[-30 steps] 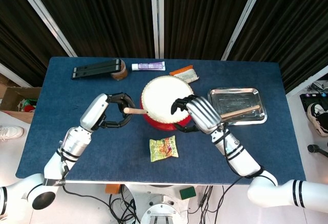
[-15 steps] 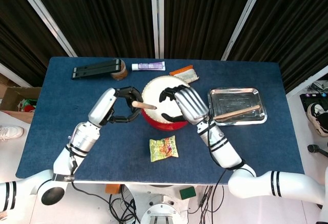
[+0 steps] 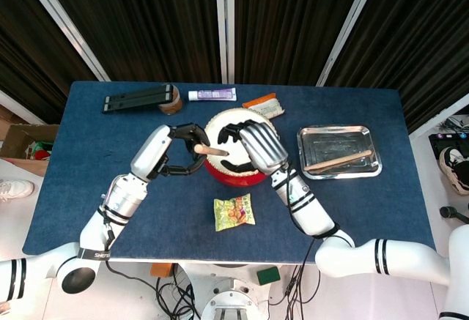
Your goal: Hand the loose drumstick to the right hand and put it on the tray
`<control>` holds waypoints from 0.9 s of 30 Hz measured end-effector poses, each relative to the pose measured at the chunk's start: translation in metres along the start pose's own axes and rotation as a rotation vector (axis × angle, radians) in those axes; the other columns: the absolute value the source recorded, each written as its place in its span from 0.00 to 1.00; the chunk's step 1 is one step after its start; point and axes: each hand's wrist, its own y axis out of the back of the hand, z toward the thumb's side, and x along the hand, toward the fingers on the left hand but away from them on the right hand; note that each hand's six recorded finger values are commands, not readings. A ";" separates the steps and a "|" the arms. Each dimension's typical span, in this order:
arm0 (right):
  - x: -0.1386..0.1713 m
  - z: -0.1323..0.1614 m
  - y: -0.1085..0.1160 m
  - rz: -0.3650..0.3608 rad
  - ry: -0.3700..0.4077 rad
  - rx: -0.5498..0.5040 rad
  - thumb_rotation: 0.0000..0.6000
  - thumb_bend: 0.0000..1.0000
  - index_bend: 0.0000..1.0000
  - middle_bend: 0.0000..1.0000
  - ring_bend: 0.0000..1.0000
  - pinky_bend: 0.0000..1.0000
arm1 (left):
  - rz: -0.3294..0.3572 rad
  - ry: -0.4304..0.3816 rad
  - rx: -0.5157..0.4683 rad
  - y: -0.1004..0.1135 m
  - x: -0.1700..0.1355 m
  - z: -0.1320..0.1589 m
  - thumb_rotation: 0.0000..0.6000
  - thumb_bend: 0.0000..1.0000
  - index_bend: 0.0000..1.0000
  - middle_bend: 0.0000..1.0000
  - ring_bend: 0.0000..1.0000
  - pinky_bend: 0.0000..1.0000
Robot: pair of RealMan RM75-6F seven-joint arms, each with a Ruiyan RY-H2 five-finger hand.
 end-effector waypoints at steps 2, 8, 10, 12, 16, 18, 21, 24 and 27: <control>-0.001 0.000 -0.001 -0.001 0.000 -0.005 1.00 0.21 0.53 0.53 0.47 0.46 | 0.000 0.001 0.000 0.000 0.000 0.000 1.00 0.61 0.72 0.69 0.56 0.59; -0.004 0.003 -0.006 0.005 0.003 -0.012 1.00 0.26 0.54 0.53 0.47 0.46 | -0.003 0.001 0.000 -0.001 0.000 0.000 1.00 0.61 0.72 0.69 0.56 0.59; -0.005 0.004 -0.007 0.004 0.005 -0.015 1.00 0.31 0.56 0.54 0.47 0.46 | -0.004 0.002 0.004 -0.001 -0.001 0.000 1.00 0.61 0.72 0.69 0.55 0.59; -0.005 0.005 -0.007 0.000 0.007 -0.015 1.00 0.34 0.58 0.55 0.48 0.46 | -0.004 0.005 0.006 0.000 -0.001 -0.001 1.00 0.61 0.72 0.69 0.55 0.59; -0.007 0.005 -0.007 -0.013 0.011 -0.017 1.00 0.44 0.63 0.58 0.50 0.46 | -0.002 0.007 0.006 0.001 -0.002 -0.002 1.00 0.61 0.72 0.69 0.55 0.59; -0.007 0.005 -0.007 -0.016 0.012 -0.015 1.00 0.46 0.65 0.58 0.51 0.46 | -0.003 0.010 0.009 0.001 -0.002 -0.003 1.00 0.61 0.72 0.69 0.55 0.59; -0.008 0.005 -0.007 -0.025 0.014 -0.004 1.00 0.47 0.69 0.60 0.53 0.47 | -0.006 0.015 0.016 0.001 -0.003 -0.005 1.00 0.61 0.72 0.68 0.55 0.59; -0.007 0.004 -0.006 -0.036 0.017 0.019 1.00 0.48 0.73 0.63 0.55 0.48 | -0.014 0.019 0.038 0.002 -0.004 -0.008 1.00 0.58 0.65 0.65 0.54 0.59; -0.003 0.001 -0.004 -0.049 0.015 0.049 1.00 0.48 0.77 0.65 0.57 0.49 | -0.020 0.020 0.086 0.003 -0.006 -0.011 1.00 0.45 0.48 0.52 0.48 0.59</control>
